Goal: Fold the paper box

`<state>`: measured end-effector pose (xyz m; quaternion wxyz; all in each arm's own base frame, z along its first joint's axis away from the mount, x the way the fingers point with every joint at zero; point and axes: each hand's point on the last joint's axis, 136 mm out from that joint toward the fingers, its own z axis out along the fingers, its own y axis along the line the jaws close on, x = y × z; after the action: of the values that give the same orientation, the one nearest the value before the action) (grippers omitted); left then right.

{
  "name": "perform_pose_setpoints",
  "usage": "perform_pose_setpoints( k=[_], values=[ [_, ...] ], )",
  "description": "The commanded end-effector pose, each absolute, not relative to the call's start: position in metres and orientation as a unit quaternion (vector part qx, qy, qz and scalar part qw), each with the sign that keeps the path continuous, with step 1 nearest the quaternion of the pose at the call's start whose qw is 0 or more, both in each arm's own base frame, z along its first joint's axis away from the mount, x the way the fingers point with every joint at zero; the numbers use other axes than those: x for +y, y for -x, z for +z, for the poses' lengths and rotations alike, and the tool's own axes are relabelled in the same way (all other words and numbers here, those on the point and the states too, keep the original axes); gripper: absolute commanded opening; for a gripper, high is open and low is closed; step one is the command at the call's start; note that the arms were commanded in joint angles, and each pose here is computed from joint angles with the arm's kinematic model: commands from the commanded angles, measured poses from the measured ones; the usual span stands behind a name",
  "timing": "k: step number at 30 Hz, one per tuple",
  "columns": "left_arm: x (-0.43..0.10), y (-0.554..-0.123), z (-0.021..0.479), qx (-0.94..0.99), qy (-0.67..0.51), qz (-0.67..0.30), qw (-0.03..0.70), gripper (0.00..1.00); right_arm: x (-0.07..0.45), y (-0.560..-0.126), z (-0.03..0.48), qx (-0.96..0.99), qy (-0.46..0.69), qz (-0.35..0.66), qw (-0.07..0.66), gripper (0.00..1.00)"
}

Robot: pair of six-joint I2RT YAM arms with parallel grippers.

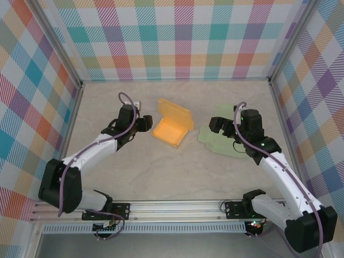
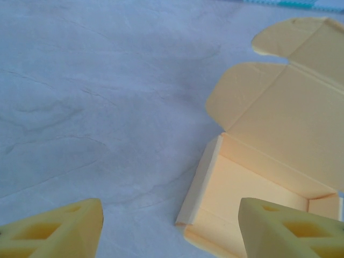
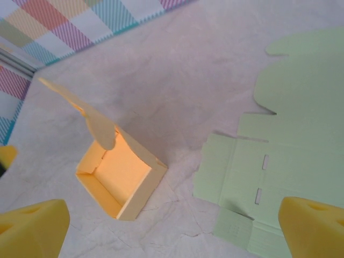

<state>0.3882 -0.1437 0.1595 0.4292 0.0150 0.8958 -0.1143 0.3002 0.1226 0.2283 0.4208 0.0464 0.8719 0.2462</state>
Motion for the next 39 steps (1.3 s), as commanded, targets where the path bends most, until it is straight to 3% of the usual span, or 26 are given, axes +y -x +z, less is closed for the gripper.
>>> perform_pose_setpoints(
  k=[1, 4, 10, 17, 27, 39],
  values=[
    [-0.167, -0.414, 0.171, 0.877, -0.112, -0.170, 0.435, 0.66, 0.125, -0.300, 0.242, 0.855, -0.031, 0.260, 0.447, 1.00],
    [-0.183, -0.428, 0.165, 0.862, -0.185, -0.207, 0.423, 0.63, 0.114, -0.299, 0.237, 0.858, -0.087, 0.258, 0.436, 1.00],
    [-0.201, -0.454, 0.151, 0.837, -0.287, -0.231, 0.404, 0.66, 0.117, -0.303, 0.236, 0.848, -0.080, 0.268, 0.450, 1.00],
    [-0.210, -0.482, 0.138, 0.826, -0.312, -0.255, 0.394, 0.66, 0.119, -0.301, 0.223, 0.858, -0.064, 0.262, 0.437, 1.00],
    [-0.224, -0.483, 0.133, 0.808, -0.351, -0.286, 0.378, 0.66, 0.133, -0.305, 0.209, 0.865, -0.057, 0.287, 0.408, 1.00],
    [-0.228, -0.474, 0.132, 0.804, -0.372, -0.300, 0.354, 0.39, 0.163, -0.324, 0.183, 0.890, -0.025, 0.301, 0.343, 0.94]
  ],
)
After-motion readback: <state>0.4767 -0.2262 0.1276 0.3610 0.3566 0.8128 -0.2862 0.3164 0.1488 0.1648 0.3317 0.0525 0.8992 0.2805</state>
